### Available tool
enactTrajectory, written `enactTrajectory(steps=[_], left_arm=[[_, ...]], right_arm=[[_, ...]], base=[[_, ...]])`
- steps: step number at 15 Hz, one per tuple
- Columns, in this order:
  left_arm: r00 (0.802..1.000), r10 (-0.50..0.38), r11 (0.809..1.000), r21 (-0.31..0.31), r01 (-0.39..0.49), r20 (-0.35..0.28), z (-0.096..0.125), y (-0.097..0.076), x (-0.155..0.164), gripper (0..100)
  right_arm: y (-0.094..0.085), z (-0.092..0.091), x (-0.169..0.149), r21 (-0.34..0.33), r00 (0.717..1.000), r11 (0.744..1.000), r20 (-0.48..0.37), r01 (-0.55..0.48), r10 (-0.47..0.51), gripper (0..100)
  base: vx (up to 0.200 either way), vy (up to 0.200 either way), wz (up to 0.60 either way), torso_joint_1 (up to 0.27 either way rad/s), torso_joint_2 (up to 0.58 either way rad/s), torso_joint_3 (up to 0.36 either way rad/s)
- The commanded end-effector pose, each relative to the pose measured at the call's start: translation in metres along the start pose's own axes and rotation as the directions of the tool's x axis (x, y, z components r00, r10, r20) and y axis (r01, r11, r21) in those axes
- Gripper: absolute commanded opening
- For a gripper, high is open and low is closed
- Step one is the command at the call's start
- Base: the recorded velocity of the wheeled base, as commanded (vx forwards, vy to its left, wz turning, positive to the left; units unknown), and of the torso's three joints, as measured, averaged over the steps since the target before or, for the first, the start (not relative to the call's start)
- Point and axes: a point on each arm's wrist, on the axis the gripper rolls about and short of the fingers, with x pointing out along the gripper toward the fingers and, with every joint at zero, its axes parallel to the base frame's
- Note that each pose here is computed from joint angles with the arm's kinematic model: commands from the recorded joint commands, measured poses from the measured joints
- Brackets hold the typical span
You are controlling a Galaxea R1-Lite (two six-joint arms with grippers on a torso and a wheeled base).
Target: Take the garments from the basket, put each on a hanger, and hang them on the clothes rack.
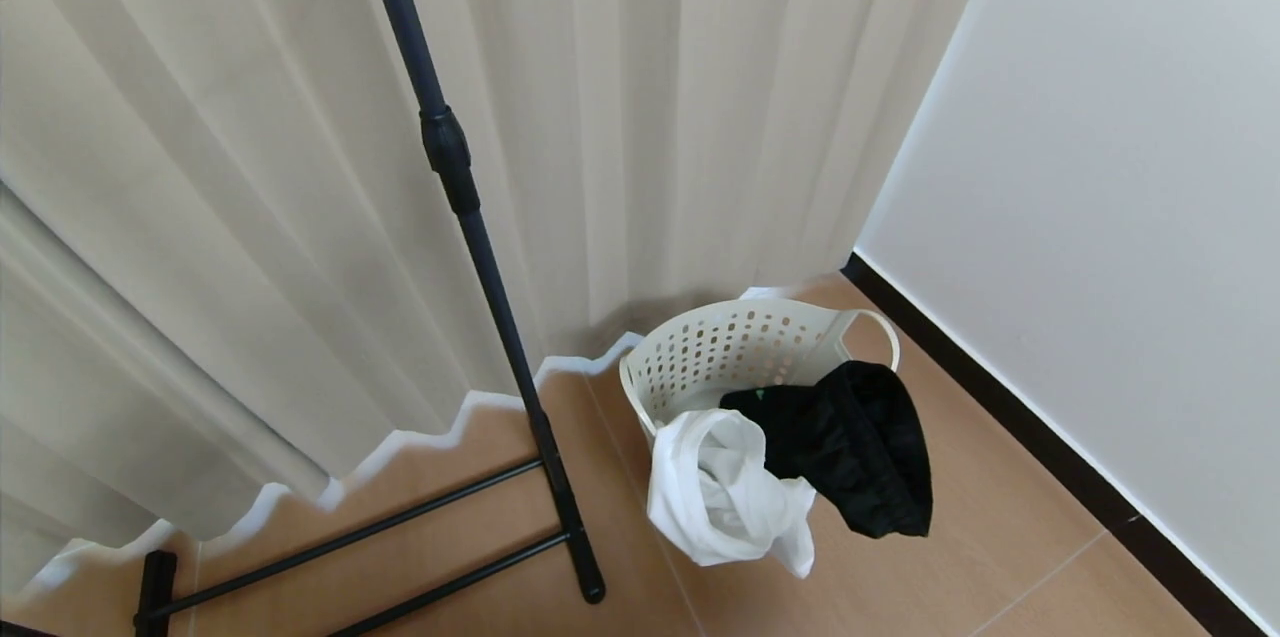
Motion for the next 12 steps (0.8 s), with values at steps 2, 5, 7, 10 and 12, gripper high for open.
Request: enactTrajectory(steps=[2,5,7,10,12], left_arm=[[1.0,0.002,1.0,0.0,-0.002,-0.002,-0.0001,0.0001,0.0001,100],[1.0,0.003,1.0,0.0,-0.003,-0.002,-0.0001,0.0,0.0001,100],[1.0,0.003,1.0,0.0,-0.003,-0.002,-0.0001,0.0,0.0001,100],[1.0,0.003,1.0,0.0,-0.003,-0.002,-0.0001,0.0001,0.0001,100],[1.0,0.005,1.0,-0.002,-0.005,-0.002,-0.0001,0.0001,0.0001,100]], right_arm=[[0.0,0.0001,-0.0001,-0.001,1.0,1.0,0.001,-0.001,0.001,100],[0.0,0.0001,-0.0001,-0.001,1.0,1.0,0.001,-0.001,0.001,100],[0.0,0.0001,-0.0001,-0.001,1.0,1.0,0.001,-0.001,0.001,100],[0.0,0.0001,-0.0001,-0.001,1.0,1.0,0.001,-0.001,0.001,100],[0.0,0.0,-0.0001,-0.007,1.0,1.0,0.0,-0.001,0.001,100]], base=[[0.0,0.0,0.0,0.007,0.01,-0.195],[0.0,0.0,0.0,0.001,0.0,-0.193],[0.0,0.0,0.0,0.005,0.0,-0.203],[0.0,0.0,0.0,0.005,0.0,-0.196],[0.0,0.0,0.0,0.002,0.0,-0.198]])
